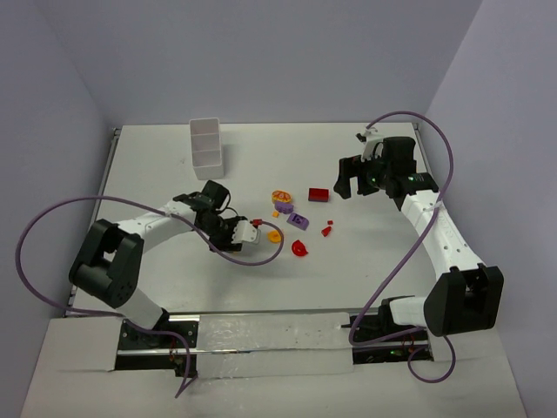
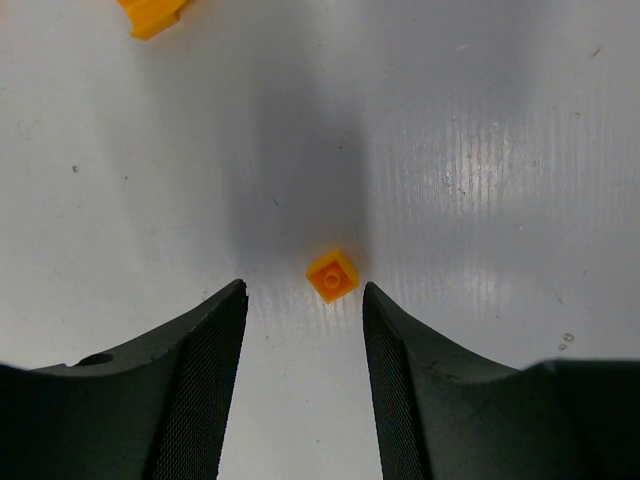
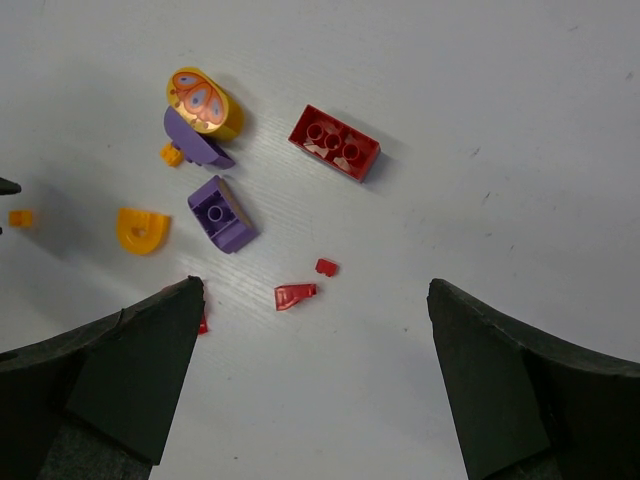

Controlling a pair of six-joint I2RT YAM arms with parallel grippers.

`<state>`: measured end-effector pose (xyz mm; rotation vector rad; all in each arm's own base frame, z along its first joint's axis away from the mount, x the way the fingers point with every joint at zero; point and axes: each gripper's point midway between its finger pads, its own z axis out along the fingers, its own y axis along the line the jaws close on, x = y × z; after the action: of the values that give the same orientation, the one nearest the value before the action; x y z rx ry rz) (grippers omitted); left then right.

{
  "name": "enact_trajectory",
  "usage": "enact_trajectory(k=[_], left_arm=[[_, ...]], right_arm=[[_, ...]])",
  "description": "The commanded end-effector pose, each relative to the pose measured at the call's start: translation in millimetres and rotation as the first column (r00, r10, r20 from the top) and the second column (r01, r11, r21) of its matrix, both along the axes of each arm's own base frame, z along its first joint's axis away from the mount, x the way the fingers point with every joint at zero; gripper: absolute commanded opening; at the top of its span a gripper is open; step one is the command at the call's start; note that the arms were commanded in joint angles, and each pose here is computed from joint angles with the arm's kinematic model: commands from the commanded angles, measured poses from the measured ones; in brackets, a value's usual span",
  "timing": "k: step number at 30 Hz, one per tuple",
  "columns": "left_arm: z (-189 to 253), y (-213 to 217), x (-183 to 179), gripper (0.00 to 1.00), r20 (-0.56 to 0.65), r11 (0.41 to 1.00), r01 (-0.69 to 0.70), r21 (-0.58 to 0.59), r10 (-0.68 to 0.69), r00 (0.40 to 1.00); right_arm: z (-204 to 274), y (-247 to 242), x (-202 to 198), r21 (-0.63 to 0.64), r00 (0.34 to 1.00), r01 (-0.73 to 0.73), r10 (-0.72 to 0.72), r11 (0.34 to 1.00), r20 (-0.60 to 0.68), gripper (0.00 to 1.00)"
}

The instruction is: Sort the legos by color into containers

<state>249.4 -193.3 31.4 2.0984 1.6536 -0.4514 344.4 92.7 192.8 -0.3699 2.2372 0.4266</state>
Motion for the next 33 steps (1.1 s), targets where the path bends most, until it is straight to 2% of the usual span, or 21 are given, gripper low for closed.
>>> enact_trajectory(k=[1, 7, 22, 27, 29, 33], left_arm=[[-8.0, -5.4, -0.5, 0.56, 0.004, 0.999, 0.041, -0.001, -0.041, 0.999], [-15.1, -2.7, -6.7, 0.55, -0.021, 0.999, 0.046, 0.011, -0.046, 0.999], [-25.1, -5.9, -5.7, 0.37, -0.033, 1.0, 0.01, 0.018, -0.01, 0.999], [-16.6, -5.0, -3.2, 0.19, -0.017, 1.0, -0.008, 0.018, 0.008, 1.0], [-7.9, -5.6, 1.4, 0.15, -0.002, 0.999, -0.034, 0.014, 0.034, 0.999], [32.8, -9.7, 28.6, 0.03, -0.02, 0.975, -0.212, -0.06, 0.211, 0.977]], right_arm=[[10.0, 1.0, -1.1, -0.01, 0.999, -0.012, 0.012, 1.0, 0.036, 1.0], [7.9, 1.2, -0.3, -0.01, 0.999, -0.012, 0.013, 1.0, 0.032, 1.0], [4.2, 0.4, 0.4, -0.015, 1.0, -0.009, 0.01, 1.0, 0.025, 1.0], [6.1, -0.2, 0.6, -0.017, 1.0, -0.008, 0.009, 1.0, 0.03, 1.0], [6.0, 0.1, 1.0, -0.016, 1.0, -0.009, 0.01, 1.0, 0.029, 1.0], [7.5, 0.2, 1.3, -0.015, 0.999, -0.008, 0.009, 1.0, 0.032, 1.0]])
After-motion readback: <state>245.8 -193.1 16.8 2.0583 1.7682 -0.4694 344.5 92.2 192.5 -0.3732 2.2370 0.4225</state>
